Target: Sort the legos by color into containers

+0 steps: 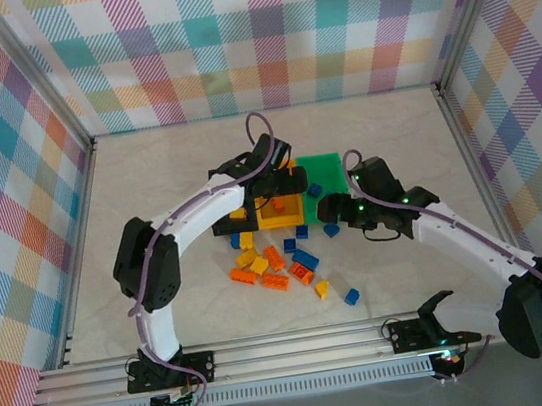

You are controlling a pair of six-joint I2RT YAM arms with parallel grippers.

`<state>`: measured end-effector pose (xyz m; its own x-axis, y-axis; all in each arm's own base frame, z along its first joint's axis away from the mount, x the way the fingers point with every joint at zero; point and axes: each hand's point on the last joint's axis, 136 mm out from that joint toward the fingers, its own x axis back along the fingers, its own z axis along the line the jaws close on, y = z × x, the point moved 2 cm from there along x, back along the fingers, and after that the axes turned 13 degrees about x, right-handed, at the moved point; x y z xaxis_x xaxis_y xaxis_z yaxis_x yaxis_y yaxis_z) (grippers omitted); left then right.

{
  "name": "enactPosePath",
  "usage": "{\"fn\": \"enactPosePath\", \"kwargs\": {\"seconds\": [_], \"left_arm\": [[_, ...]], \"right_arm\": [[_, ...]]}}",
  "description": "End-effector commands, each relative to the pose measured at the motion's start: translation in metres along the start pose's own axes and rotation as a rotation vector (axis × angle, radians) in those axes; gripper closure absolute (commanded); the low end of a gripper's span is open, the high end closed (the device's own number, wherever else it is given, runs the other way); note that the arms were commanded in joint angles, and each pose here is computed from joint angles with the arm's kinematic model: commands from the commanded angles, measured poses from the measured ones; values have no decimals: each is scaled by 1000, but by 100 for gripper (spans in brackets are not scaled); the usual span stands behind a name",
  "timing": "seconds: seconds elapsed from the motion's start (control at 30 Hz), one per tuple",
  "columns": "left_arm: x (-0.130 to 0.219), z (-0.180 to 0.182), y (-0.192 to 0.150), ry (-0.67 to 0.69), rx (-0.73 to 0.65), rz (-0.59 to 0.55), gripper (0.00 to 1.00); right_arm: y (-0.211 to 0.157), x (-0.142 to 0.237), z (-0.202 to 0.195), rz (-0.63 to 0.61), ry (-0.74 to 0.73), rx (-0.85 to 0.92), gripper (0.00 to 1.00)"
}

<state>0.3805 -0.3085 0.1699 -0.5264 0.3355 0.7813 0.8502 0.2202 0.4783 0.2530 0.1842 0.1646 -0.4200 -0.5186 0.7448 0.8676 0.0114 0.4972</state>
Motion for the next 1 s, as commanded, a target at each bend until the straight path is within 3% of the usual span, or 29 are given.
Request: {"fn": "enactPosePath", "kwargs": {"seconds": [0.0, 0.13, 0.4, 0.6, 0.97], "left_arm": [[74, -18, 22, -158, 44, -109, 4], [117, 9, 5, -175, 72, -144, 0], [168, 87, -39, -59, 104, -198, 0], [179, 118, -55, -3, 134, -225, 0], [178, 127, -60, 18, 139, -230, 0]], "right_arm": [[-20, -13, 25, 98, 102, 131, 29], [-59, -36, 48, 245, 140, 241, 33], [-112, -65, 67, 415, 79, 382, 38], [-127, -73, 59, 470, -22, 426, 42], [-127, -86, 50, 497, -200, 526, 44]]}}
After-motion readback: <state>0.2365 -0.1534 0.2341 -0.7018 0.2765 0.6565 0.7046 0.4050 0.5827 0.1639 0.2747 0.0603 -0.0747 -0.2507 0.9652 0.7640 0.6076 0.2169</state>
